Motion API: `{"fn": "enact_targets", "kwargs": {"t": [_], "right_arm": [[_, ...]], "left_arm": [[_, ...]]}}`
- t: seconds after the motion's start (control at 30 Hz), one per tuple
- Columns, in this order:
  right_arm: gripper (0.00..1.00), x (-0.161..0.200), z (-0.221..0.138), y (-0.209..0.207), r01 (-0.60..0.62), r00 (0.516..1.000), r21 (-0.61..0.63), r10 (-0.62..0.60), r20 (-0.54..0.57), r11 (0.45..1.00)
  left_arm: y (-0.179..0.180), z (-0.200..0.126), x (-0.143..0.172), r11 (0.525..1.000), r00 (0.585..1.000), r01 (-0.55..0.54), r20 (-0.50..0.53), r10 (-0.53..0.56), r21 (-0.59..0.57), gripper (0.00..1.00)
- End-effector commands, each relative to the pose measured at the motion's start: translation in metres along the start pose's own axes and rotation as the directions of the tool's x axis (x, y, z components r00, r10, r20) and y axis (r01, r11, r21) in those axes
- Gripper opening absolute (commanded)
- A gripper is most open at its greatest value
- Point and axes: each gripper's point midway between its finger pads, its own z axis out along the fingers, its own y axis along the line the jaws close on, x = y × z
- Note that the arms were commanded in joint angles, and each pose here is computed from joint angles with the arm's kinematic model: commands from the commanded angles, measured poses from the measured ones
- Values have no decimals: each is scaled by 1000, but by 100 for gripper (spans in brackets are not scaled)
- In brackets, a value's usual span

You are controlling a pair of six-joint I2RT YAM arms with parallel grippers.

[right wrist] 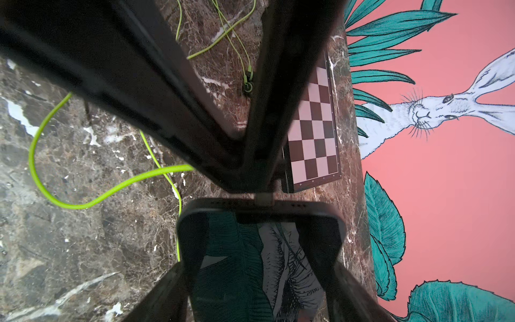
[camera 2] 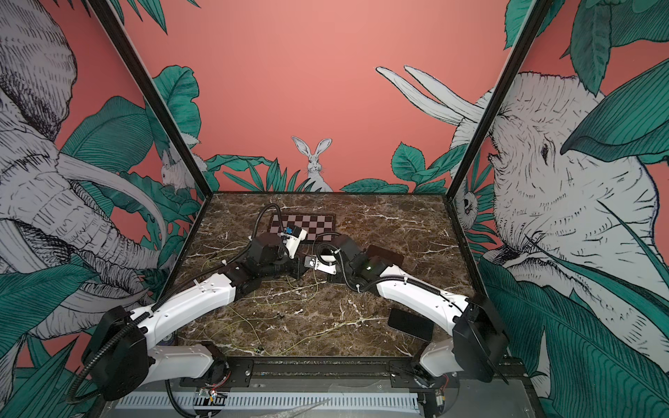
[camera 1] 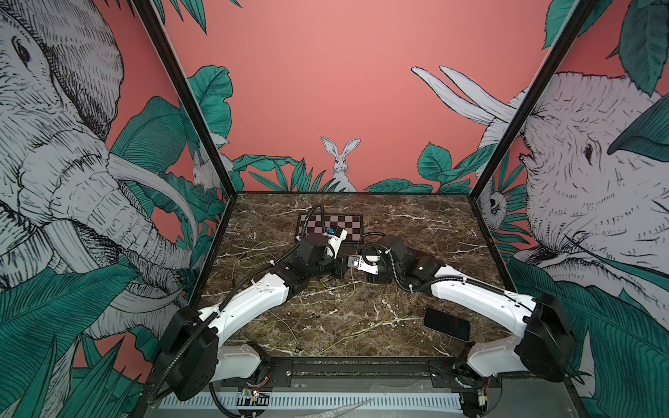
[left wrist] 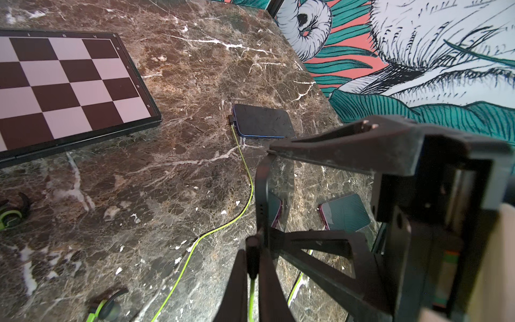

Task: Plug wired earphones into phones
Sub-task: Insert the wired earphone into the phone.

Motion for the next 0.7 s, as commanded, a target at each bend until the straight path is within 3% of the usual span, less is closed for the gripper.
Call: {"fn": "enact_targets", "kwargs": {"t": [0.0, 0.4, 0.67], "right_arm": [[62, -55, -17, -30, -7, 986, 101, -10, 166, 995], [60, -71, -25, -38, -22, 972, 173, -19, 233, 985], [61, -64, -29, -29, -35, 967, 176, -11, 255, 984]], "left_arm": [[-10, 5, 7, 1000, 999, 1, -40, 0, 29, 0], [-18, 10, 10, 996, 998, 32, -58, -27, 84, 0], [-26, 1, 1, 994, 1000, 9, -1, -9, 113, 0]]}}
